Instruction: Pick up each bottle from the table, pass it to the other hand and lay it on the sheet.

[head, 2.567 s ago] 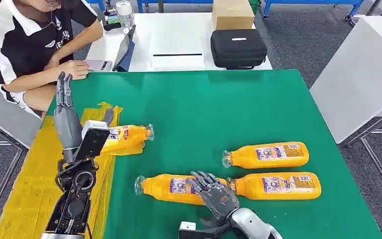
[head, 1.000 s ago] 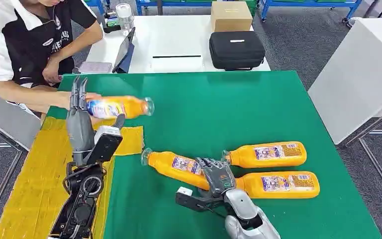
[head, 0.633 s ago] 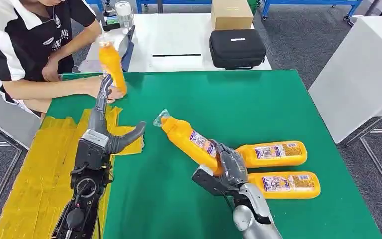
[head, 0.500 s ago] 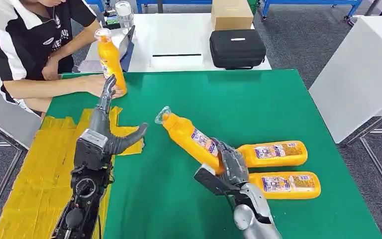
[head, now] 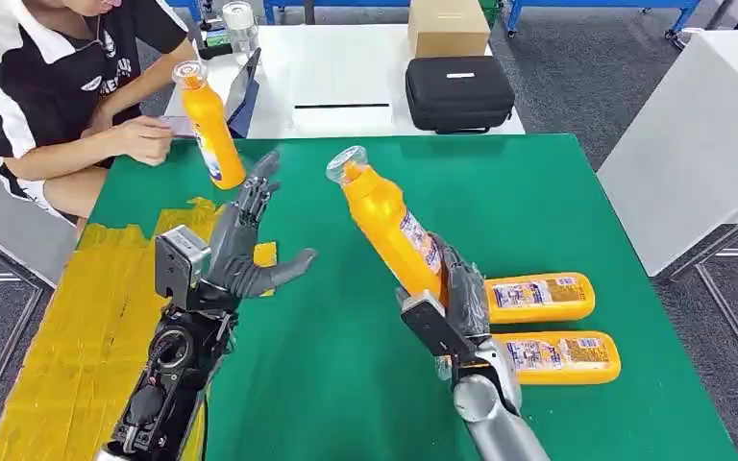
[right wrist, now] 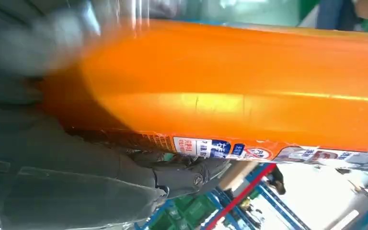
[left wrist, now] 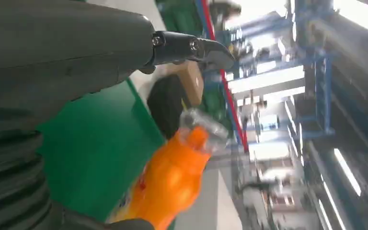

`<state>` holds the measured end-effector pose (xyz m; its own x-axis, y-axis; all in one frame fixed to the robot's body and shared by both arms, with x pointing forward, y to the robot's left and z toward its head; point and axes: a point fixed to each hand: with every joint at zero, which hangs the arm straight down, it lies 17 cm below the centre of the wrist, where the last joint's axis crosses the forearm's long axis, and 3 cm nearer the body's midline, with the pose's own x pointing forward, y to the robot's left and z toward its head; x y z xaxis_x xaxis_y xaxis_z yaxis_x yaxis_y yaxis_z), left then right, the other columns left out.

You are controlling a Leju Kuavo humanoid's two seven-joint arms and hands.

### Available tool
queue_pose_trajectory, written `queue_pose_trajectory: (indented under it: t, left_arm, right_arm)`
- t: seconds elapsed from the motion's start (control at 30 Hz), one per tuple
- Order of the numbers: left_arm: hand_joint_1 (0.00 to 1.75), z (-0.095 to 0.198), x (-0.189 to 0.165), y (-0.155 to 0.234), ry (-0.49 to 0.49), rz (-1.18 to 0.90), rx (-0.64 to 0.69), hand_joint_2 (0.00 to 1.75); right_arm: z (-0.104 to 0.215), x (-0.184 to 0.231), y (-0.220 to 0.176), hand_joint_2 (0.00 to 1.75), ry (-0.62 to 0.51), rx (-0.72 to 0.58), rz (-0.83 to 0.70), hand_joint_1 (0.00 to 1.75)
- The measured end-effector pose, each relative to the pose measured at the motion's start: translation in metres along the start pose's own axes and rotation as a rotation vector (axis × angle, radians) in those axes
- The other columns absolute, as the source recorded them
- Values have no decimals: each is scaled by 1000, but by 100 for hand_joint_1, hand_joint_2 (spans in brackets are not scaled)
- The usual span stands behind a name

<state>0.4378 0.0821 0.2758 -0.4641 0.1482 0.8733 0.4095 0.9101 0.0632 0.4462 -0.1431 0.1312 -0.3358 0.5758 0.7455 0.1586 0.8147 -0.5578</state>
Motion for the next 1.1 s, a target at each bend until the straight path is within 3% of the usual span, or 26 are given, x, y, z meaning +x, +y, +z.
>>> queue_pose_trajectory:
  t: [0.63,0.93,1.1]
  left_arm:
    - [0,-3,-34,-36,128,160,-133,175]
    - [0,-5,-34,-36,142,188,-132,175]
    - [0,-6,-23,-40,136,323,-148,175]
  right_arm:
    - [-5,43,-3,175,-147,-48,-2,175]
    - [-5,64,10,175,-207,-20,18,175]
    - [-5,72,10,175,-233,-35,70,173]
